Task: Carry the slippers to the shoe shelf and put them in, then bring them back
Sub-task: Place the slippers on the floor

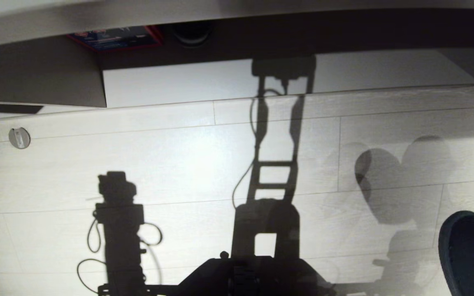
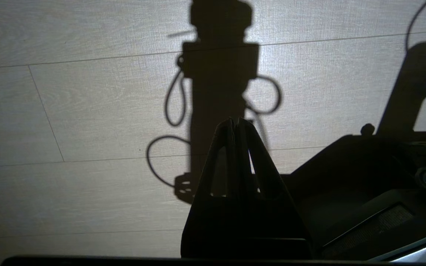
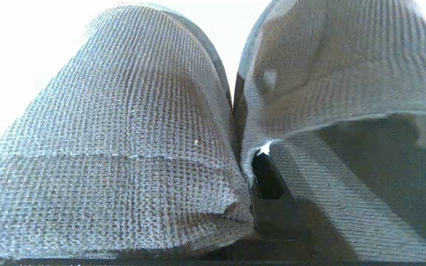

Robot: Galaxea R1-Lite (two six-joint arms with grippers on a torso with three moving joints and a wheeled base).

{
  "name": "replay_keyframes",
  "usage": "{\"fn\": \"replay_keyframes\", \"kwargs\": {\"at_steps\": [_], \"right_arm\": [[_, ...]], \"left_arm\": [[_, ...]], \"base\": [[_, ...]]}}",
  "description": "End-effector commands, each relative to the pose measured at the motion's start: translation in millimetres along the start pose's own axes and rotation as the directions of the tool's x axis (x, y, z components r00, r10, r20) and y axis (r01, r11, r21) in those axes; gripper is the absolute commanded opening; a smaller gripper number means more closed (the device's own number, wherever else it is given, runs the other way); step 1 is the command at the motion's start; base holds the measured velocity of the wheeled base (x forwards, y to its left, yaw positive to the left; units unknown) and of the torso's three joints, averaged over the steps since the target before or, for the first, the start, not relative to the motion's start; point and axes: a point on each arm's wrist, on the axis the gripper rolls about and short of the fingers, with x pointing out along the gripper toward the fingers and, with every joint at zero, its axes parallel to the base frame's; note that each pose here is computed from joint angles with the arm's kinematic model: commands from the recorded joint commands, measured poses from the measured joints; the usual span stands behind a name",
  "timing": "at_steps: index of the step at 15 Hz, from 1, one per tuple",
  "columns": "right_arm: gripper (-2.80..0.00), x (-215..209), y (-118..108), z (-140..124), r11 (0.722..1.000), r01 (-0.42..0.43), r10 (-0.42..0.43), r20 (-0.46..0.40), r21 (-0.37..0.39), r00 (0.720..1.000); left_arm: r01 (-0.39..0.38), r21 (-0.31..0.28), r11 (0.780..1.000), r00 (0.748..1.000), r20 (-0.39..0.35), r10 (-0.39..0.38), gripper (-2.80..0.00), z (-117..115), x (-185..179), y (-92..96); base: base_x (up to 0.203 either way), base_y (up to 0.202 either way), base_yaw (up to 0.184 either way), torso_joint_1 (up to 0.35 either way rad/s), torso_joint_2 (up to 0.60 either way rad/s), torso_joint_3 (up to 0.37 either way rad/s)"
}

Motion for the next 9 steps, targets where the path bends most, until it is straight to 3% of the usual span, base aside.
{"fn": "replay_keyframes", "kwargs": {"at_steps": [1, 3, 6, 9], "right_arm": [[-2.80, -9.5, 0.5, -9.1, 1.000, 0.005, -0.005, -0.003, -0.003, 1.000], [-2.80, -17.8, 0.8, -20.3, 1.000, 0.005, -0.006, -0.032, -0.011, 0.999], [-2.80, -24.8, 1.3, -38.9, 1.000, 0.000, -0.005, -0.148, -0.028, 0.989], [-2.80, -24.7, 1.3, -39.4, 1.000, 0.001, -0.005, -0.154, -0.021, 0.988]], "left_arm": [[-0.002, 0.000, 1.000, 1.000, 0.001, 0.002, -2.80, 0.1, 0.0, 0.0], [-0.001, 0.000, 1.000, 1.000, 0.000, 0.001, -2.80, 0.0, 0.0, 0.0], [0.000, 0.000, 1.000, 1.000, 0.002, 0.000, -2.80, 0.2, 0.0, 0.0], [-0.001, 0.000, 1.000, 1.000, 0.001, 0.001, -2.80, 0.1, 0.0, 0.0]], "base": [[0.000, 0.000, 0.000, 0.000, 0.00, 0.000], [0.000, 0.000, 0.000, 0.000, 0.00, 0.000], [0.000, 0.000, 0.000, 0.000, 0.00, 0.000], [0.000, 0.000, 0.000, 0.000, 0.00, 0.000]]}}
